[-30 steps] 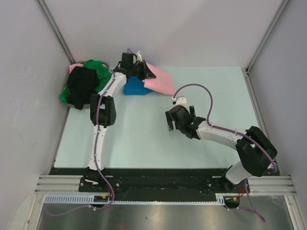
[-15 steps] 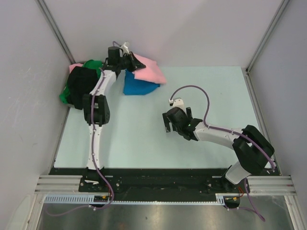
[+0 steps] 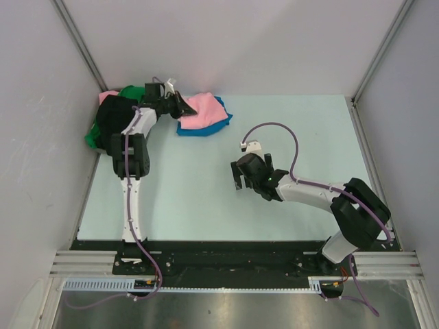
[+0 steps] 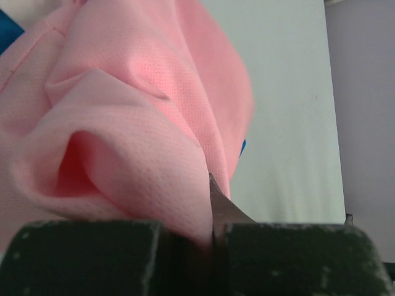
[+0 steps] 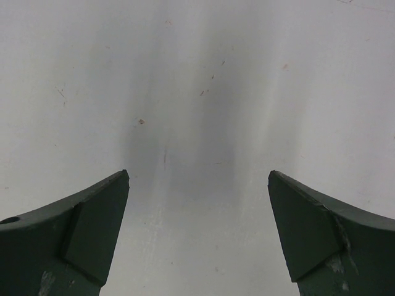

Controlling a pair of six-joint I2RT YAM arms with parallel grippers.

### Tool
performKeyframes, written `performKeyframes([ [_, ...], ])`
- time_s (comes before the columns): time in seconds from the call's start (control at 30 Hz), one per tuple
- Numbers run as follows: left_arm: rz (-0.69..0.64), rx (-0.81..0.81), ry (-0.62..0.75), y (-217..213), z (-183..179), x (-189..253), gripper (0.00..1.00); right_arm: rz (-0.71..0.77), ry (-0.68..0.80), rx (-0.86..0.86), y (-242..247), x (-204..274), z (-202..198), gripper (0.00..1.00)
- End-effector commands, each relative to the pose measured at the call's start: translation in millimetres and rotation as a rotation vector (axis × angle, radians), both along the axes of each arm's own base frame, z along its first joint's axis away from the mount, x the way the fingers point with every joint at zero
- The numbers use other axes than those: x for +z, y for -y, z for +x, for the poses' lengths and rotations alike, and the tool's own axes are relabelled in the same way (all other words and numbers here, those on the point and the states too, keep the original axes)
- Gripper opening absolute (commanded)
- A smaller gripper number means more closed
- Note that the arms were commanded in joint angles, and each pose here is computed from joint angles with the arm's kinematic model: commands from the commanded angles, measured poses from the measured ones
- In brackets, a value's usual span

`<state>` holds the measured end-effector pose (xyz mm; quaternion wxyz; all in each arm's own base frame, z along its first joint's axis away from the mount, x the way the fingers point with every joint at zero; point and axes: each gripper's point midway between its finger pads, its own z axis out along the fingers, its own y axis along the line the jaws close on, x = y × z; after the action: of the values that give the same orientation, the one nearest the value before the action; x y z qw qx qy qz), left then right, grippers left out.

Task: Fold and stack the t-shirts
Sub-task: Neatly place the folded tshirt to the corner

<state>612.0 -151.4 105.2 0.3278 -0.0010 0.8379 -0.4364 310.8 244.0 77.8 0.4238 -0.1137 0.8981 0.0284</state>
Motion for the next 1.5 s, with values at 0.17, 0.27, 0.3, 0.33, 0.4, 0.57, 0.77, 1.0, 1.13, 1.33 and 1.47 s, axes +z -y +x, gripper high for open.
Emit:
performKeyframes([
  [0.17, -0.213, -0.156, 0.192, 37, -18, 94, 0.0, 0.017, 0.006, 0.002, -5, 2, -2, 1.0],
  [0.27, -0.301, -0.201, 0.251, 49, -17, 131, 0.0, 0.004, 0.002, 0.0, -4, 0, -3, 1.0],
  [0.3, -0.329, -0.223, 0.241, 52, -20, 139, 0.0, 0.003, -0.001, -0.002, -4, -2, -3, 1.0],
  [0.33, -0.341, -0.247, 0.296, 54, -20, 159, 0.0, -0.001, -0.003, -0.001, -3, -3, -4, 1.0],
  [0.4, -0.377, -0.275, 0.286, 56, -22, 166, 0.0, 0.0, -0.003, -0.001, -4, -3, -4, 1.0],
  [0.57, -0.38, -0.329, 0.308, 56, -24, 170, 0.0, 0.016, -0.002, 0.003, -7, -2, -4, 1.0],
  [0.77, -0.361, -0.362, 0.208, 49, -27, 107, 0.0, 0.011, -0.017, 0.002, -9, -9, -5, 1.0],
  [1.0, -0.372, -0.397, 0.105, 40, -30, 45, 0.0, -0.012, -0.035, 0.01, -9, -18, -9, 1.0],
  [1.13, -0.38, -0.399, 0.056, 29, -38, 25, 0.0, -0.007, -0.03, 0.011, -11, -17, -7, 1.0],
  [1.33, -0.389, -0.339, 0.014, -8, -43, 14, 0.24, 0.016, -0.035, 0.031, -17, -16, -8, 1.0],
  [1.47, -0.363, -0.245, -0.029, -39, -43, 2, 1.0, 0.015, -0.038, 0.041, -17, -13, -10, 1.0],
])
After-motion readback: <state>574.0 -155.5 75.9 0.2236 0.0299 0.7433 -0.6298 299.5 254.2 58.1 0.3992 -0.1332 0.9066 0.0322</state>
